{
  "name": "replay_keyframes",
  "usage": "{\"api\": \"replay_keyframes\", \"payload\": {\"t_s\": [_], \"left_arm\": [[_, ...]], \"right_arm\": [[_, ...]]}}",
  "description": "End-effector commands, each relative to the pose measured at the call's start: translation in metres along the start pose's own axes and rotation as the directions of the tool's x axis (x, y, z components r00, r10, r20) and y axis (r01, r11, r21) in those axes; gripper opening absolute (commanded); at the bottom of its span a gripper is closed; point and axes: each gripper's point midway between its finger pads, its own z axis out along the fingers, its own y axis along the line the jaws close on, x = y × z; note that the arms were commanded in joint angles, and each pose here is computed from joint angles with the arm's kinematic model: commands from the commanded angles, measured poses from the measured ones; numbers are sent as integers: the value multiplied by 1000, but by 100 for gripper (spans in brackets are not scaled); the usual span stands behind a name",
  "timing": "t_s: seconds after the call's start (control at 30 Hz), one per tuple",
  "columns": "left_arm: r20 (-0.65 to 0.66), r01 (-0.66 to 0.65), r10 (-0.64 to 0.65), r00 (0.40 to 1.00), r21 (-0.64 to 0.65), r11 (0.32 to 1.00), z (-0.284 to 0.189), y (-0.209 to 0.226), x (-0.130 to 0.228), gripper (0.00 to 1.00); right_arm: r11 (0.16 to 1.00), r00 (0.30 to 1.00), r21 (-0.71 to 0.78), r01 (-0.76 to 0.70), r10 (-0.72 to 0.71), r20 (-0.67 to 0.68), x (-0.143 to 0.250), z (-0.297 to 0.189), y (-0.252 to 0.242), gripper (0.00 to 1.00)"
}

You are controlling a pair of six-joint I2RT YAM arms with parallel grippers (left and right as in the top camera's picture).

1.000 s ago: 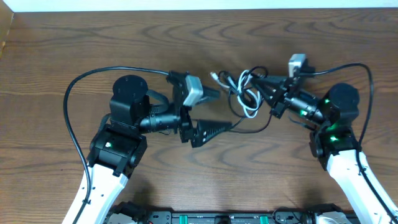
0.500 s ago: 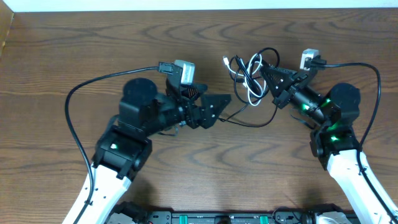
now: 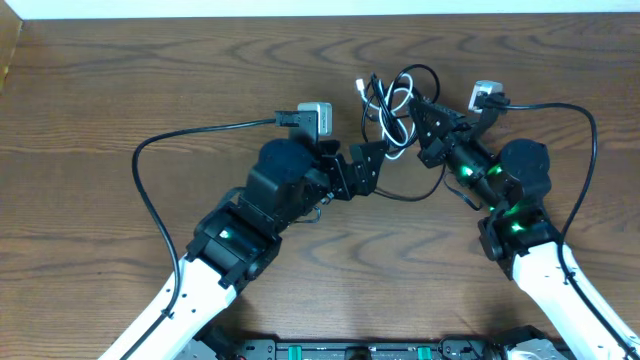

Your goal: Untangle cables

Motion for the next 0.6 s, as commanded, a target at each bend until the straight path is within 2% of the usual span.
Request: {"api": "replay_keyframes", "payload": {"t_s": [0.0, 0.3, 0.4, 0.57], "left_arm": [[101, 19, -11, 995, -85, 996, 1, 9, -18, 94], [113, -26, 25, 993, 11, 1000, 5, -16, -20, 95], [105, -72, 70, 992, 19, 997, 6, -21, -16, 95], [84, -74, 73, 994, 8, 997, 13, -17, -11, 95]], "right_arm": [[999, 999, 31, 36, -37, 38, -4, 3, 1, 1], [998, 999, 54, 33, -32, -27, 19, 6, 4, 1], [998, 999, 45, 34, -33, -29, 21, 7, 8, 1], [999, 998, 16, 37, -37, -41, 27, 9, 19, 1]]}}
